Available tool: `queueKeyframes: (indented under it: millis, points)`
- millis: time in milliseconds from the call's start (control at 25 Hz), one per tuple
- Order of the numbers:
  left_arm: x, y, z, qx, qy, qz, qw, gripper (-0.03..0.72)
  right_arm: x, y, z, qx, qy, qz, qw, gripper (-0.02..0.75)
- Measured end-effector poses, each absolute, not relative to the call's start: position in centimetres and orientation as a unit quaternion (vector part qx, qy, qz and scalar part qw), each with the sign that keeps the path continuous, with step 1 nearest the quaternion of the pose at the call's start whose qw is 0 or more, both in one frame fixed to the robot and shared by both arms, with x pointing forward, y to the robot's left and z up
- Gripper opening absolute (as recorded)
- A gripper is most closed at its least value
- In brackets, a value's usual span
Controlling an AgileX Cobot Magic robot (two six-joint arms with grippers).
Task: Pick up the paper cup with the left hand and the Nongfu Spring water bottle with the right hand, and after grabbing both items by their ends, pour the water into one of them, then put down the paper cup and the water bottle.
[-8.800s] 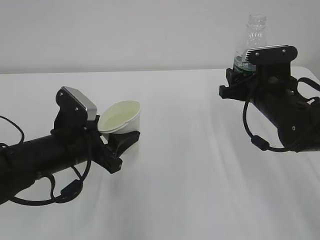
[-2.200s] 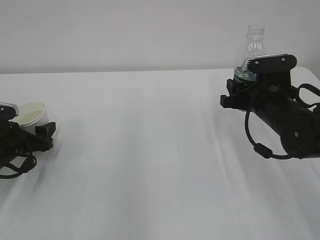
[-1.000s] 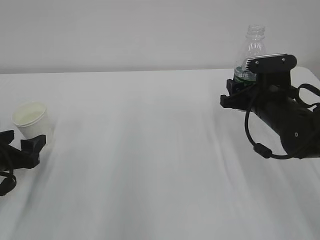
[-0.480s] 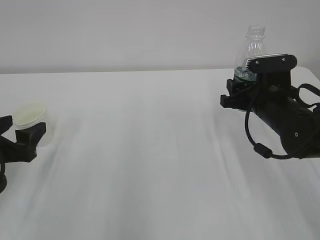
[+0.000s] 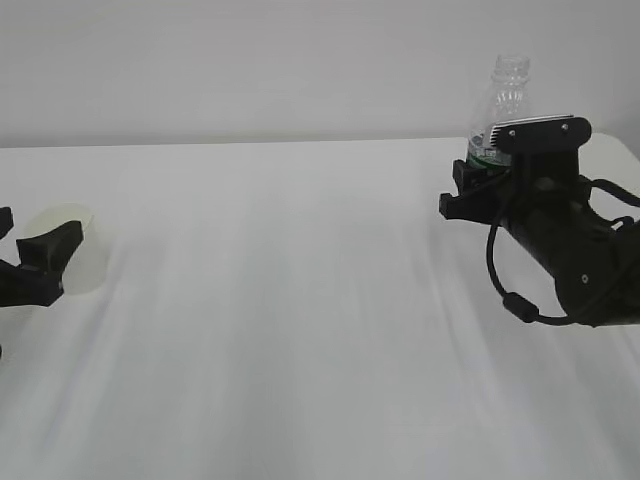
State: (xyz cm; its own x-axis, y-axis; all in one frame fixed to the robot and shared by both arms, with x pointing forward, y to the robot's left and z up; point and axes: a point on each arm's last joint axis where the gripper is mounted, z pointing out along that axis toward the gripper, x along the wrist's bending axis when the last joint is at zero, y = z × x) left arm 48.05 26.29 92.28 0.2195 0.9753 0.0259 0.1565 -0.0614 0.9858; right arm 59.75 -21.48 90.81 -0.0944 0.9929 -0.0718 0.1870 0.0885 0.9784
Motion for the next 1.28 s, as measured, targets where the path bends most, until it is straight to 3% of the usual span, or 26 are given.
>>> queueKeyframes:
  millis: [1280]
  points:
    - [48.0,26.3,92.3,0.601,0.471,0.411,0.498,0.588,59.7,-21.7,84.9,0.514,0.587,0.437,0.448,0.456]
